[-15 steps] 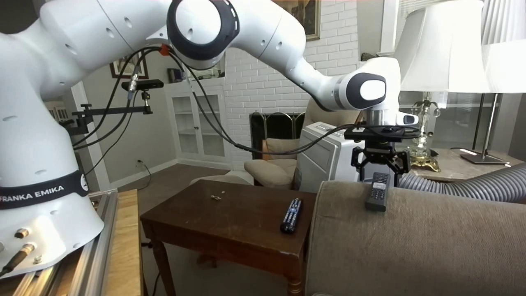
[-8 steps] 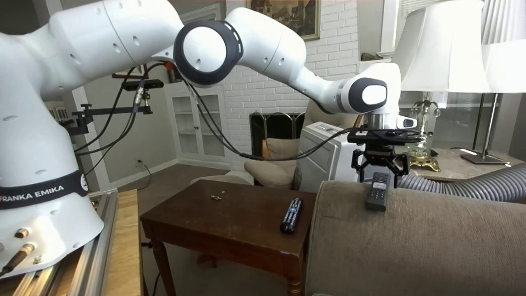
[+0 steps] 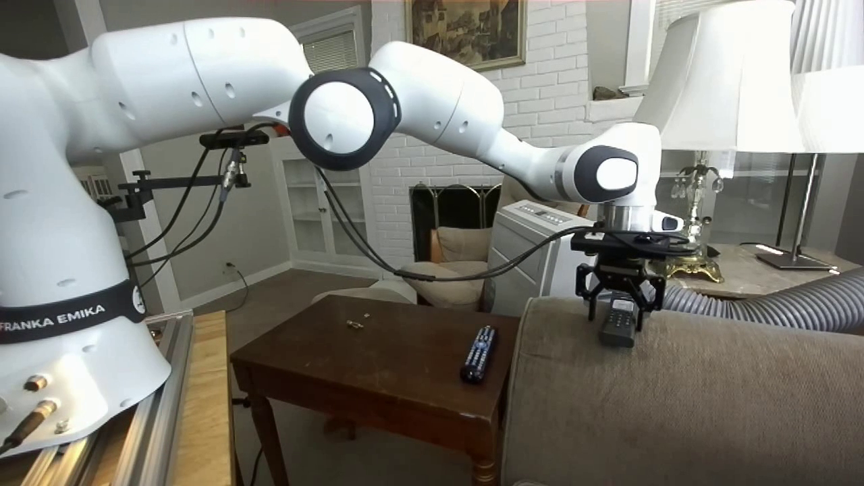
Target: Move the remote on the sofa to the table
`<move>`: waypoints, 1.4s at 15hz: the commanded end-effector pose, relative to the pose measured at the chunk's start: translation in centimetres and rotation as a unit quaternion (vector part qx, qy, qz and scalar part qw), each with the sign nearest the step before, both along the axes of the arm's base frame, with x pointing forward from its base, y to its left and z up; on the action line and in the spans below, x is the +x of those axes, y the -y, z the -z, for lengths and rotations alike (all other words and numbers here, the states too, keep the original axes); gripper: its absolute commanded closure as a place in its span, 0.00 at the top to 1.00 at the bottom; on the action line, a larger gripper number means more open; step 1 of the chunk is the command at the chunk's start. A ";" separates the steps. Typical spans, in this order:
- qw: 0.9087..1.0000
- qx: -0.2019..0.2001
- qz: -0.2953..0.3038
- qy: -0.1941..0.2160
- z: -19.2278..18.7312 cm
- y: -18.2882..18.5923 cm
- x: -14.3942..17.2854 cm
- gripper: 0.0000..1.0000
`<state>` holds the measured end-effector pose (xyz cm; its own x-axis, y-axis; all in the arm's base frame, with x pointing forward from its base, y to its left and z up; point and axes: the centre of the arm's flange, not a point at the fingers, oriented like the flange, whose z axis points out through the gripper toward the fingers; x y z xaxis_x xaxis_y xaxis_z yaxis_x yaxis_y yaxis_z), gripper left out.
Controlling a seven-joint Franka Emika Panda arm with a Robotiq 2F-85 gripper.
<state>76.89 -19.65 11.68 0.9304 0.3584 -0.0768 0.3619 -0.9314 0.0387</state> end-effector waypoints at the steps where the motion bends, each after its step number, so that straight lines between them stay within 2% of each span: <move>1: 1.000 0.012 0.005 0.001 0.8 1.9 6.5 0.51; 4: 1.000 0.012 0.005 0.006 -0.2 1.7 6.7 0.31; 5: 1.000 0.012 0.006 0.009 -0.4 1.5 6.8 0.28; 8: 1.000 0.012 0.004 0.021 -1.0 0.8 6.4 0.28; 14: 0.999 0.024 0.006 0.038 -5.4 0.8 0.9 0.28; 18: 0.996 0.007 0.068 0.055 -11.4 0.1 -3.5 0.28; 21: 0.989 -0.007 0.137 0.062 -14.3 -0.3 -4.7 0.28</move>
<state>78.63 -21.32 22.71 0.9760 0.2145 0.0383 0.2110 -0.9742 0.0808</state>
